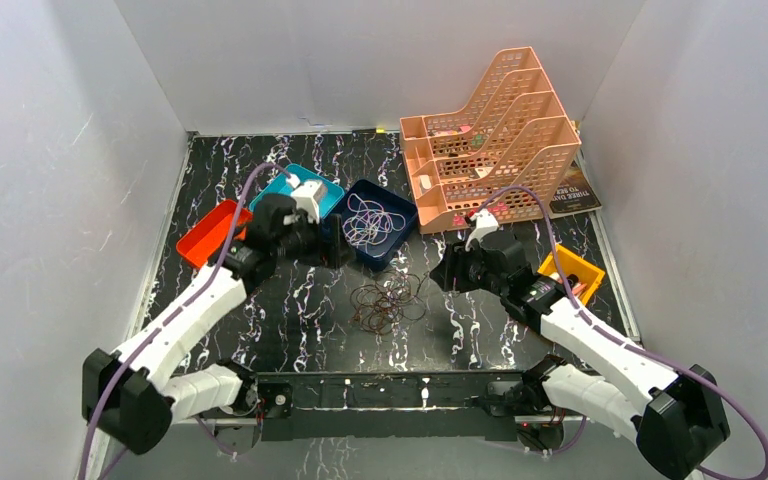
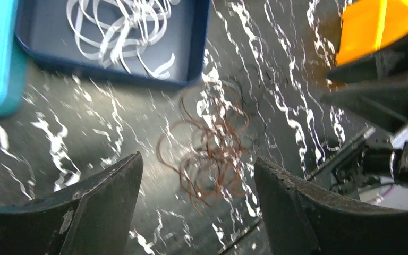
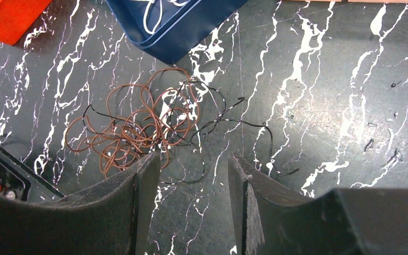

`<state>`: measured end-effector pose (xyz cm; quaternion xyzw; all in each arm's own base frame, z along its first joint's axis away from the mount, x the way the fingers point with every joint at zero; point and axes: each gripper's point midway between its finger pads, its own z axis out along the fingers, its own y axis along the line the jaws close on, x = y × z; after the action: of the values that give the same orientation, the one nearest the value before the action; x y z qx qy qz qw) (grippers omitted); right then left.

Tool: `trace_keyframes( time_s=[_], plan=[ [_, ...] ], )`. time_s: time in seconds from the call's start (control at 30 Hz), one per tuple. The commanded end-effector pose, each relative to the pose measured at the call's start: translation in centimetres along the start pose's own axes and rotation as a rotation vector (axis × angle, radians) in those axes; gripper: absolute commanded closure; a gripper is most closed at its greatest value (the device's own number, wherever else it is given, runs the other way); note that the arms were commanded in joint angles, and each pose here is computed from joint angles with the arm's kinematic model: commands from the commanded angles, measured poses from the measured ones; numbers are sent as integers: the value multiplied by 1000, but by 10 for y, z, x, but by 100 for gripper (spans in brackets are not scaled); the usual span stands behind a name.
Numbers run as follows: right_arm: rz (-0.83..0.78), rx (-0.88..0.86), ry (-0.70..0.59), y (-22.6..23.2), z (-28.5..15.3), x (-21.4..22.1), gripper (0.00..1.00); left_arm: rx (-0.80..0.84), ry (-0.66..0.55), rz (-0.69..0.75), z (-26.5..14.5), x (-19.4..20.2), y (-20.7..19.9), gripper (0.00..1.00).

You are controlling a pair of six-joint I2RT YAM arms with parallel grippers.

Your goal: Untangle the cables

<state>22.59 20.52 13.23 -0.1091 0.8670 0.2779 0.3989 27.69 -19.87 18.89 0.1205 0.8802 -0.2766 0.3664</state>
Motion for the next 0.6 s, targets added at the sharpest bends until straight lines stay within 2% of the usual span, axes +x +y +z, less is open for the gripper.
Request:
trace_keyframes(
  time_s=[0.0, 0.27, 0.57],
  plan=[
    [46, 1, -42, 2, 3, -7, 41, -8, -18, -92, -11, 33, -16, 25],
    [57, -20, 14, 4, 10, 5, 41, 3, 40, -121, -11, 91, -25, 27],
    [65, -21, 15, 3, 10, 10, 41, 18, 86, -104, 8, 122, -26, 31]
  ],
)
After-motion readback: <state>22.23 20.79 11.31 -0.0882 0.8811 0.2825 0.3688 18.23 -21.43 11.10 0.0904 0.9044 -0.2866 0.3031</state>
